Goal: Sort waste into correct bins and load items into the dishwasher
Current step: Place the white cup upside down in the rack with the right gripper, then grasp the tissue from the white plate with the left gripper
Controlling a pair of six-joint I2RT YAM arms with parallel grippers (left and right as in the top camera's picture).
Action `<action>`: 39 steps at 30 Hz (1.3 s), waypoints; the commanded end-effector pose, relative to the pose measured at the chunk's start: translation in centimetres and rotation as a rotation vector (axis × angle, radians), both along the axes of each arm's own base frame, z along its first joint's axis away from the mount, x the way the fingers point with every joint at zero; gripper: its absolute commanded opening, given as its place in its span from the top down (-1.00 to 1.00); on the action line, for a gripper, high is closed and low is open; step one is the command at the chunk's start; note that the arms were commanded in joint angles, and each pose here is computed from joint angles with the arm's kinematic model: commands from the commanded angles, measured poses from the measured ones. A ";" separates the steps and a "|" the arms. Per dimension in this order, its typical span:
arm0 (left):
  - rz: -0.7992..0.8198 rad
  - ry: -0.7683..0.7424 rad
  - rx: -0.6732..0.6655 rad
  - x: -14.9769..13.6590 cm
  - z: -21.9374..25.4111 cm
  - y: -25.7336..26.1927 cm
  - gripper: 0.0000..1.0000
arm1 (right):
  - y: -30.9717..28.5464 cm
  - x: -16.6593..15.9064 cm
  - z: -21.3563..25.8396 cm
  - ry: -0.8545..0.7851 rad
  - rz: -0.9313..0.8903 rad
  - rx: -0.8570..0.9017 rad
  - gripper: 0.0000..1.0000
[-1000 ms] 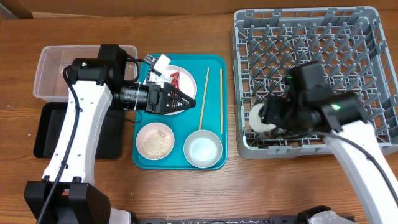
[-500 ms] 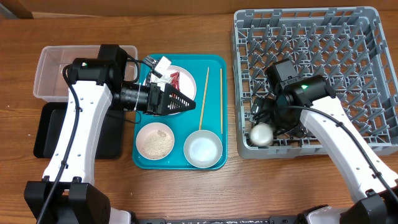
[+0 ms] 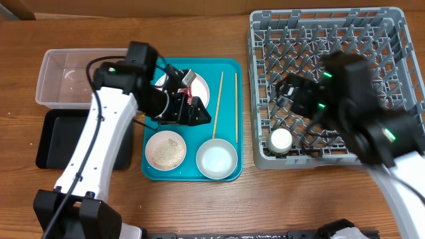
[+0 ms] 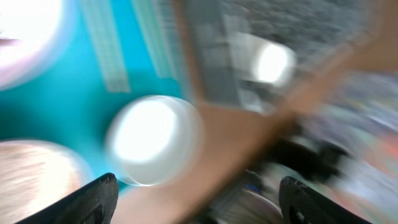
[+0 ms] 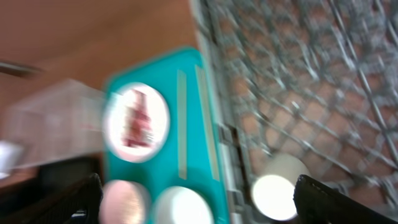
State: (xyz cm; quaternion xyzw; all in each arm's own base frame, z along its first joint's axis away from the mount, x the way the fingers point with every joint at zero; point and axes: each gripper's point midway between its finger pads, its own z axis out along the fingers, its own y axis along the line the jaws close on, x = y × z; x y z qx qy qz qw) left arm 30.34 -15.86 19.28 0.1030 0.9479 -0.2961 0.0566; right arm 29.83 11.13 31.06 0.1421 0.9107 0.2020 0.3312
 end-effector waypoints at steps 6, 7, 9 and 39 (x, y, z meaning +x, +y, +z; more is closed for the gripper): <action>0.421 -0.315 0.591 9.2 -1.7 8.3 -0.78 | 0.0 -3.0 3.3 -0.081 0.039 0.068 -1.00; 0.425 -0.324 0.591 9.8 -2.1 8.2 -0.78 | 0.1 -3.2 3.1 -0.071 0.044 0.070 -1.00; 0.430 -0.327 0.587 11.2 -3.5 7.9 -0.77 | 0.1 -3.3 2.5 -0.044 0.046 0.063 -1.00; 0.452 -0.204 0.588 16.0 -7.5 6.5 0.92 | 0.1 -3.5 0.5 0.049 0.048 0.038 -1.00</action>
